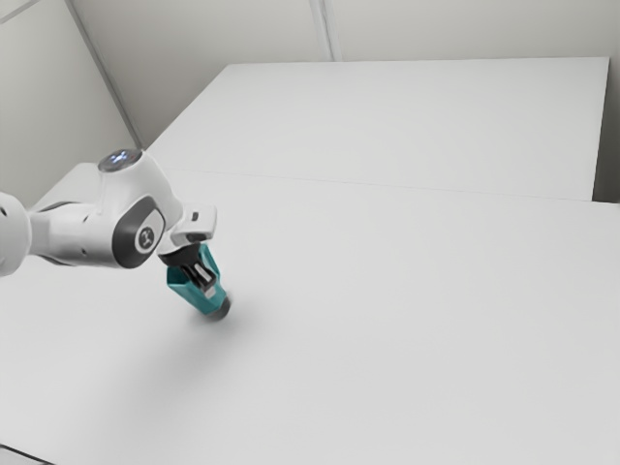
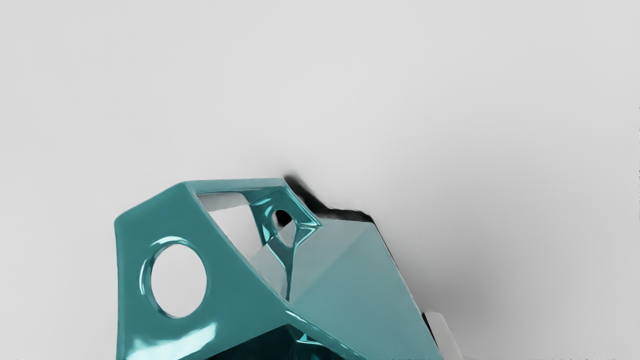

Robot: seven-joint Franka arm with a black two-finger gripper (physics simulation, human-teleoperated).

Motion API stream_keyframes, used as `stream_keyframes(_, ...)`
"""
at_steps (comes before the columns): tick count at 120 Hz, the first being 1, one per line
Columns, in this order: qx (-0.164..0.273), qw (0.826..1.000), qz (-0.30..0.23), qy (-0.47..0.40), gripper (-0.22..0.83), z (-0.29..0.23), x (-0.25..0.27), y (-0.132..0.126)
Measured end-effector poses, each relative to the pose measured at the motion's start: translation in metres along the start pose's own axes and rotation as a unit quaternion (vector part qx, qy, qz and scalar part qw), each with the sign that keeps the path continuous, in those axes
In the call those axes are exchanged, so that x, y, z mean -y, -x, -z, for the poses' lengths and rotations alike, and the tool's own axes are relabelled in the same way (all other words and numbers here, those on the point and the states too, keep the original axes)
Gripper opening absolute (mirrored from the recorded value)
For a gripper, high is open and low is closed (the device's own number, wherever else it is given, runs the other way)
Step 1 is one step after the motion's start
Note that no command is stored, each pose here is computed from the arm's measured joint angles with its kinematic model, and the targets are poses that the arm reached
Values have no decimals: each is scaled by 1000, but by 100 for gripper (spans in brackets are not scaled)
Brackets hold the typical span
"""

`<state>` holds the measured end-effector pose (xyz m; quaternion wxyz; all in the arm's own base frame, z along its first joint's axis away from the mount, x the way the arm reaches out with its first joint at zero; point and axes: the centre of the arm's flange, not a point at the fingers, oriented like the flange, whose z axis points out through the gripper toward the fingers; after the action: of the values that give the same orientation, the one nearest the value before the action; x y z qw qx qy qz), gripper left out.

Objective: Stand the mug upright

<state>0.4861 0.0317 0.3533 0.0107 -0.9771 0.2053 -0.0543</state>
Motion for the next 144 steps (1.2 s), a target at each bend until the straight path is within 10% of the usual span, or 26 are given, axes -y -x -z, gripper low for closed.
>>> stream_keyframes(76,13,1000,28,-3,-17,-4,5,8)
stream_keyframes(144,17,999,30,0,7,-5,8,10)
